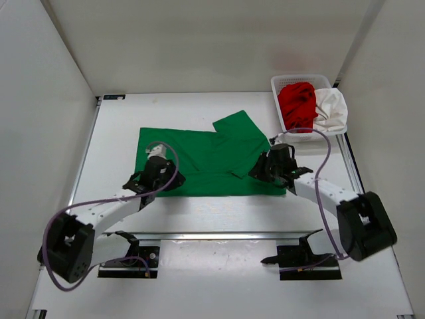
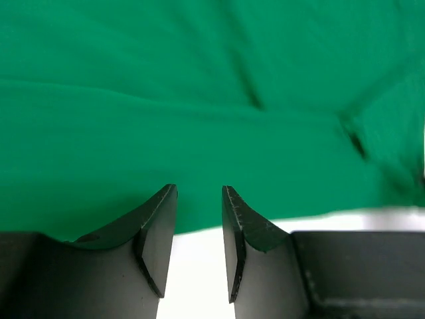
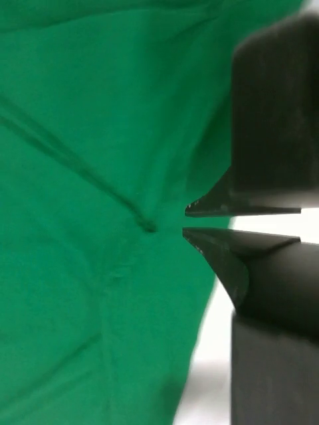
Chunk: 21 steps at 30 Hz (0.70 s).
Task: Fold and stack the t-shirts
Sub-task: Fold the flattened tshirt in 1/3 of the way
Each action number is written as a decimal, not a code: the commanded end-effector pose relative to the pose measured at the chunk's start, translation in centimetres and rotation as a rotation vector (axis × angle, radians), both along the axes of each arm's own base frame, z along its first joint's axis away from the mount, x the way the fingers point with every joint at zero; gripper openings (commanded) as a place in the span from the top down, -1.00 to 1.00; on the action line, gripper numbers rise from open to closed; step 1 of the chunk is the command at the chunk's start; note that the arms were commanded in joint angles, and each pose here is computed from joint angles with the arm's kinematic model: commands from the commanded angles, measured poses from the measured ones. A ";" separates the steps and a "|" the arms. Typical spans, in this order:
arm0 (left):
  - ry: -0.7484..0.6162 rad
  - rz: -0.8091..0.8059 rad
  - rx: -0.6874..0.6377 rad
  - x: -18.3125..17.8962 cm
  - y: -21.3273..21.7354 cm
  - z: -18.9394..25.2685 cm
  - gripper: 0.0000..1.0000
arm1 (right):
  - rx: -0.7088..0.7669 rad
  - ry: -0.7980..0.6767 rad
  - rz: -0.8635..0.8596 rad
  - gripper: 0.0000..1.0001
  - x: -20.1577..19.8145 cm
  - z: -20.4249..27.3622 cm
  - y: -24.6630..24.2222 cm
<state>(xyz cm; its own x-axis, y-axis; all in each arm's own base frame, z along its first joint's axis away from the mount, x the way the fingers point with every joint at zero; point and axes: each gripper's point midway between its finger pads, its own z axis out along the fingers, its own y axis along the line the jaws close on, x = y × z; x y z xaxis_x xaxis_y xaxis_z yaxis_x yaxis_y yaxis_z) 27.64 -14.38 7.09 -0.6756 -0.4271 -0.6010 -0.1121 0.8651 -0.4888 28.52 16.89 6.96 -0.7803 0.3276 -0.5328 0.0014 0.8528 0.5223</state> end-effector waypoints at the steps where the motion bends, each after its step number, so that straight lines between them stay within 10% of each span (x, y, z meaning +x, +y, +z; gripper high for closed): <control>1: -0.116 -0.073 -0.027 1.8 -4.2 2.4 0.12 | 0.015 -0.140 0.054 0.65 4.0 2.9 2.1; 5: -0.131 -0.158 -0.054 1.3 -6.6 1.8 0.10 | 0.045 -0.074 0.053 0.39 5.2 0.6 2.4; 21: -0.078 -0.175 -0.128 -0.5 -6.1 -0.8 0.08 | -0.026 0.035 -0.029 0.45 4.2 -3.4 2.0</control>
